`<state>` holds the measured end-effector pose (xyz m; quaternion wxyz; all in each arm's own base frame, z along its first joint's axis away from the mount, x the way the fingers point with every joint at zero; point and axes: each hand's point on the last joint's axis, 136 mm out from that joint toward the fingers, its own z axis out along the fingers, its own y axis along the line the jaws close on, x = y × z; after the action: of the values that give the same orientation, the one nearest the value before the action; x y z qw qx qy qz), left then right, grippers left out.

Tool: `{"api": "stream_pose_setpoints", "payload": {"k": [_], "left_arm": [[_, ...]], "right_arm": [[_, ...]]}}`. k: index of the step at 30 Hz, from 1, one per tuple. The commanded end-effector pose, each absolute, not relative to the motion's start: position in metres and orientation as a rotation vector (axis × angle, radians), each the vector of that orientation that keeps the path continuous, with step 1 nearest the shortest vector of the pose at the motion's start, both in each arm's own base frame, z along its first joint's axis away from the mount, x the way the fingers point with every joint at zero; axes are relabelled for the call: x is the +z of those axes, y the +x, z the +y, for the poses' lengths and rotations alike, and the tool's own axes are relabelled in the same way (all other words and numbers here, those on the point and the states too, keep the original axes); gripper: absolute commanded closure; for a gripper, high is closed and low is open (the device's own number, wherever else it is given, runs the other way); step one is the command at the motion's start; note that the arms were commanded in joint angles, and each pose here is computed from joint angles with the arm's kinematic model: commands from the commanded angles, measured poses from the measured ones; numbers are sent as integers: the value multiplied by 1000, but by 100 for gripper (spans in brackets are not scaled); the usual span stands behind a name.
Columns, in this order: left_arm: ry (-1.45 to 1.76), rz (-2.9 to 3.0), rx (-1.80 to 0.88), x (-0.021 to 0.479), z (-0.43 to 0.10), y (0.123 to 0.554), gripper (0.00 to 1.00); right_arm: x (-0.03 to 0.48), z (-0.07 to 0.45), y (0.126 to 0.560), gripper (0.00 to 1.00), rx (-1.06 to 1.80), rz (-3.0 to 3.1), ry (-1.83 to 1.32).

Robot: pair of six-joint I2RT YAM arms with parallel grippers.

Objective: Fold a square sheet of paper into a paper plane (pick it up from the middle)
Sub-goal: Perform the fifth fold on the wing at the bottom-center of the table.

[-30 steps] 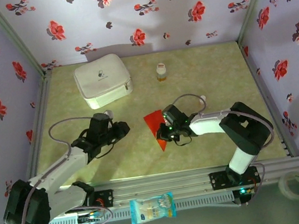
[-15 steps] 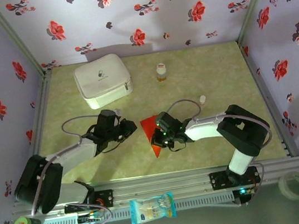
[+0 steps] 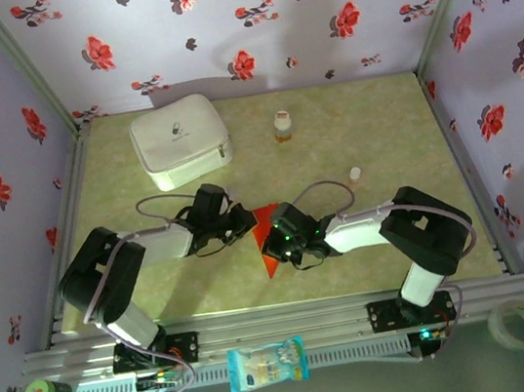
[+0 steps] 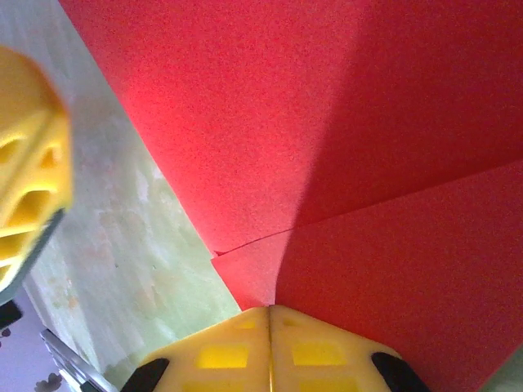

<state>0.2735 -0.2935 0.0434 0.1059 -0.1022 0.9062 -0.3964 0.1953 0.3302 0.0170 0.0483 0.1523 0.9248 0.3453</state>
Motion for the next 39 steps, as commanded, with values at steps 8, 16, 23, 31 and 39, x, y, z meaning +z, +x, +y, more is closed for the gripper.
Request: {"api": "stream_pose_setpoints", "payload": {"k": [8, 16, 23, 31, 39], "left_arm": [[-304, 2807, -1072, -1, -289, 254, 94], [-298, 2836, -1032, -14, -277, 241, 95], [-208, 2815, -1068, -5, -281, 239, 95], [-145, 2806, -1117, 1, -283, 232, 95], [-87, 2792, -1208, 8, -292, 228, 94]], "right_arm": [[22, 332, 197, 90, 1110, 2747, 454], [51, 304, 215, 75, 988, 2639, 404], [51, 250, 230, 70, 866, 2622, 529], [49, 225, 231, 62, 873, 2593, 619], [48, 249, 230, 65, 1044, 2644, 554]]}}
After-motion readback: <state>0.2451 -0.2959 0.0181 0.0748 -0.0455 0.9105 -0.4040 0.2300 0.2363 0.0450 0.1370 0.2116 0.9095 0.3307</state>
